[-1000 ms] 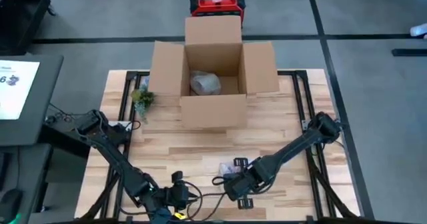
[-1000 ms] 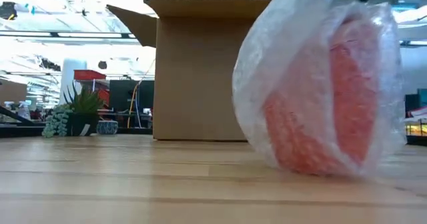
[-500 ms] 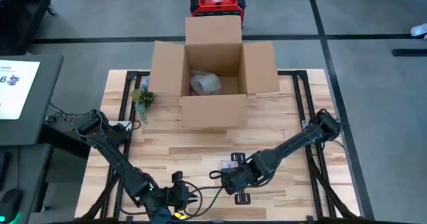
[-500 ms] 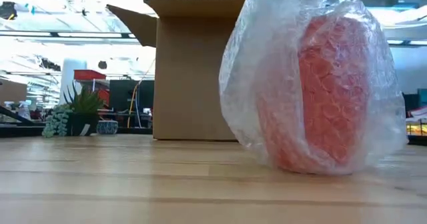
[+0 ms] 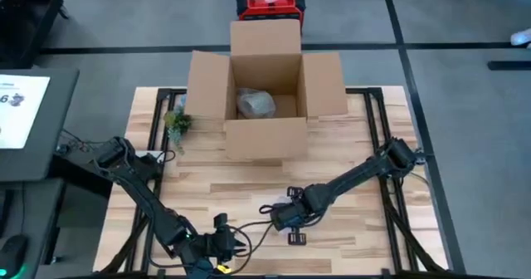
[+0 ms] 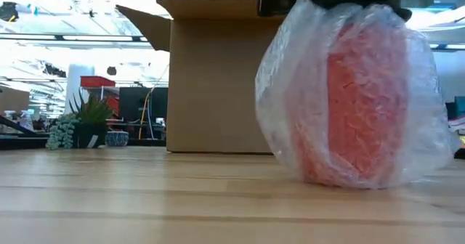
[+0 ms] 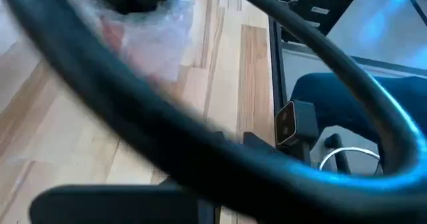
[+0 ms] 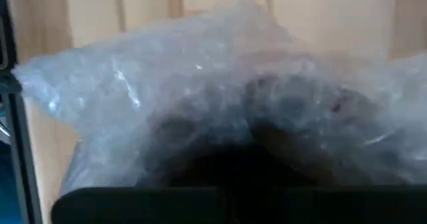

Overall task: Wrap mug
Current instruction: Pack the red mug with the bubble wrap

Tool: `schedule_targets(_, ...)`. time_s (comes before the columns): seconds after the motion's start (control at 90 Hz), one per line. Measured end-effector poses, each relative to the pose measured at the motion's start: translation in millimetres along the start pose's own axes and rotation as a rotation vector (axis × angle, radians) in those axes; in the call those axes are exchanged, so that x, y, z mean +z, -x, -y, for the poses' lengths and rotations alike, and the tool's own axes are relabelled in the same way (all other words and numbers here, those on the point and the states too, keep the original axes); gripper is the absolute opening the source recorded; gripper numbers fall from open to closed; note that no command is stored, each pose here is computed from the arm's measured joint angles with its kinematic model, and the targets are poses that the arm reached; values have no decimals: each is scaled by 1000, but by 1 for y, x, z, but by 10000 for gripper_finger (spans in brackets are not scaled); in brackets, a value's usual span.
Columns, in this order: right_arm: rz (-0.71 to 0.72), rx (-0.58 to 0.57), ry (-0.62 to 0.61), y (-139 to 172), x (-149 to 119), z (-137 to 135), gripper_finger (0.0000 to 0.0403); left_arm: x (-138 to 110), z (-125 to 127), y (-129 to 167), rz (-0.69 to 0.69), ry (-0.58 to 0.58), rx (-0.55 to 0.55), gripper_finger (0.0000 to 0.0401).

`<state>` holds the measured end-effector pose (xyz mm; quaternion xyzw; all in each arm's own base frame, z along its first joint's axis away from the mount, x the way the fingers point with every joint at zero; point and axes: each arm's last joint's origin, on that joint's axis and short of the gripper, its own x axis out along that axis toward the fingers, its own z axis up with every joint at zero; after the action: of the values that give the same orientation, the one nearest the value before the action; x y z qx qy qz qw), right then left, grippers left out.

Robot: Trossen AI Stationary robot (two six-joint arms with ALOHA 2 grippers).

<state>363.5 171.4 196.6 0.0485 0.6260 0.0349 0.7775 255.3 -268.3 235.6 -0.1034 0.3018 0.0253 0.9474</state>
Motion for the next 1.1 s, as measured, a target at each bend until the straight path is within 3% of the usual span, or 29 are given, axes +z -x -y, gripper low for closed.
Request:
schedule_targets(0.244,-36,-6,36,50,8,-17,0,0,0,0,0,3,0,36)
schedule_targets(0.422,35,-127,53,59,11,-18,0,0,0,0,0,3,0,36)
schedule_targets(0.511,59,-184,45,56,14,-14,0,0,0,0,0,2,0,36)
schedule_targets(0.756,88,-184,14,16,12,5,0,0,0,0,0,2,0,36)
schedule_targets(0.922,73,-94,-10,-10,0,8,0,0,0,0,0,2,0,36)
schedule_targets(1.1,37,-49,24,-3,-3,-3,0,0,0,0,0,3,0,36)
